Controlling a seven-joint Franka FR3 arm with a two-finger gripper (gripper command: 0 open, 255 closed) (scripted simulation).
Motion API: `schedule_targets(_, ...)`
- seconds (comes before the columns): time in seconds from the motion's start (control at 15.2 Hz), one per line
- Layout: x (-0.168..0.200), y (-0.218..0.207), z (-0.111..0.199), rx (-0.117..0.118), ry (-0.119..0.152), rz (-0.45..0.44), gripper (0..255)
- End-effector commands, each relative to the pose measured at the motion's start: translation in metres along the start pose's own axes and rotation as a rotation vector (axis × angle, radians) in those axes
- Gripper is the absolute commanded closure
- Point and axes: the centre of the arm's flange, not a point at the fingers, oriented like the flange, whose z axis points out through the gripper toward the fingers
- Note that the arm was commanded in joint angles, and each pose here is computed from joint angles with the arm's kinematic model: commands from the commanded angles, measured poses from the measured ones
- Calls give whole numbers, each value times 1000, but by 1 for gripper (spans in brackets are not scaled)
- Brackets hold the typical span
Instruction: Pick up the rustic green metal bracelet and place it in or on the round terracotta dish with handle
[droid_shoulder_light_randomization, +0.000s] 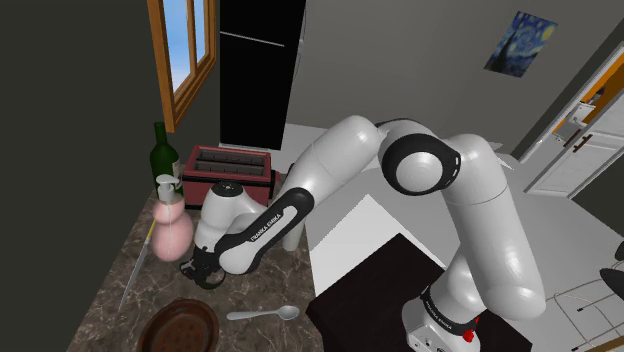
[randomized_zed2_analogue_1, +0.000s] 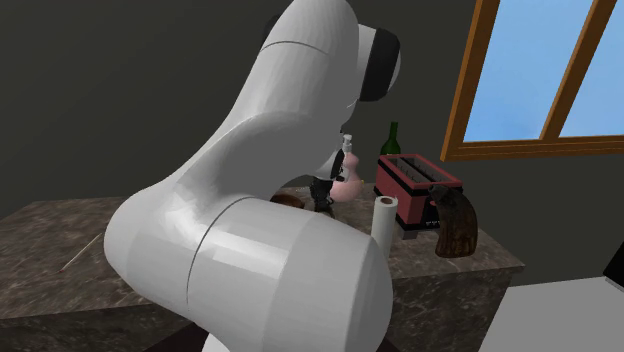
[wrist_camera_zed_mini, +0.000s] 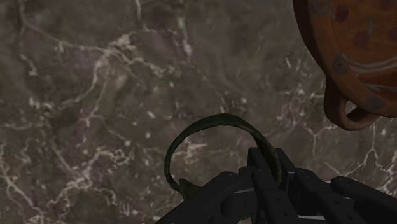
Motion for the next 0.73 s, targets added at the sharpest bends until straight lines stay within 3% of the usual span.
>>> schedule_targets(0.0,-1,1,2,-3,-3,1,255)
schedule_targets(0.66,0,-9,-45,-3,-3,1,255)
